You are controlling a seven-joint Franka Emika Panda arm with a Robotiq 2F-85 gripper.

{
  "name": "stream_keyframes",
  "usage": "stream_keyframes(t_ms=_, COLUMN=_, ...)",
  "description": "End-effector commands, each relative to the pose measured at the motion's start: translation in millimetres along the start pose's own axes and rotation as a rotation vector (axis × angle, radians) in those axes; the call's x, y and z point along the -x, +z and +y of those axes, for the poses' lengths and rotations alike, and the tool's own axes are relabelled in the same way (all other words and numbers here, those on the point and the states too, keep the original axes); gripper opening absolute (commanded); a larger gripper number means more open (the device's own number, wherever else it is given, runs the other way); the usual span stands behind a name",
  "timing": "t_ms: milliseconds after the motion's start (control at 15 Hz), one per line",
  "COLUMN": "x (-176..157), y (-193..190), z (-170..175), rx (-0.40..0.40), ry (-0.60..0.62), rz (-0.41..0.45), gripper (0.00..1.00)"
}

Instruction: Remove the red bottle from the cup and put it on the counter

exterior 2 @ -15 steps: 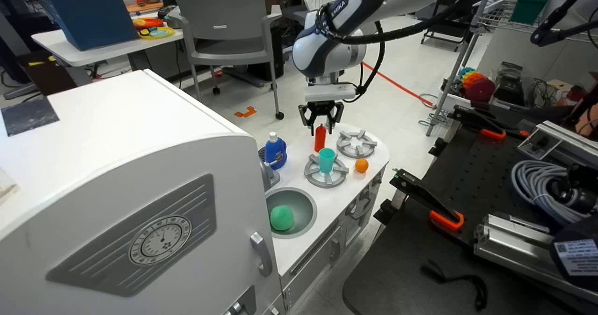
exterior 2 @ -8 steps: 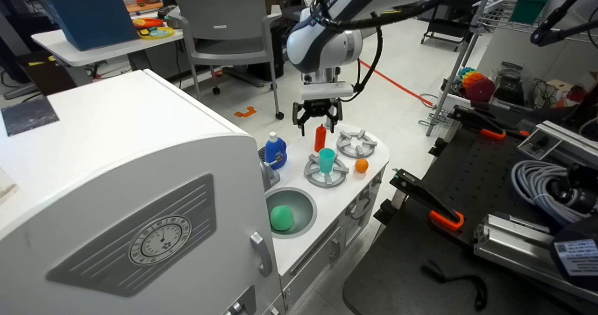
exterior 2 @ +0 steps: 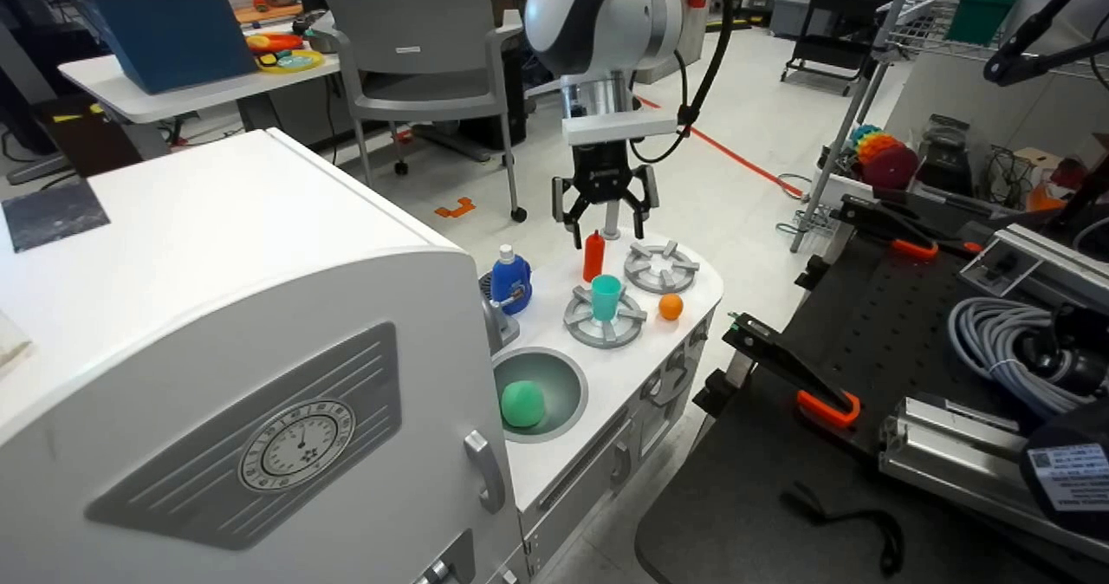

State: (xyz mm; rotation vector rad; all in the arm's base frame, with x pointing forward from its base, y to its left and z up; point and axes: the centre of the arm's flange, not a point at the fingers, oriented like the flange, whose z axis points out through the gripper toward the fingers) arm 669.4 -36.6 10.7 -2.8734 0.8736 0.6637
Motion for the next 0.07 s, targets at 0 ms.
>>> stream_keyframes(t_ms=0, x=1.9, y=0.3, z=1.5, rx=0.001, ry=0.002, rz=-0.005, gripper=1.0)
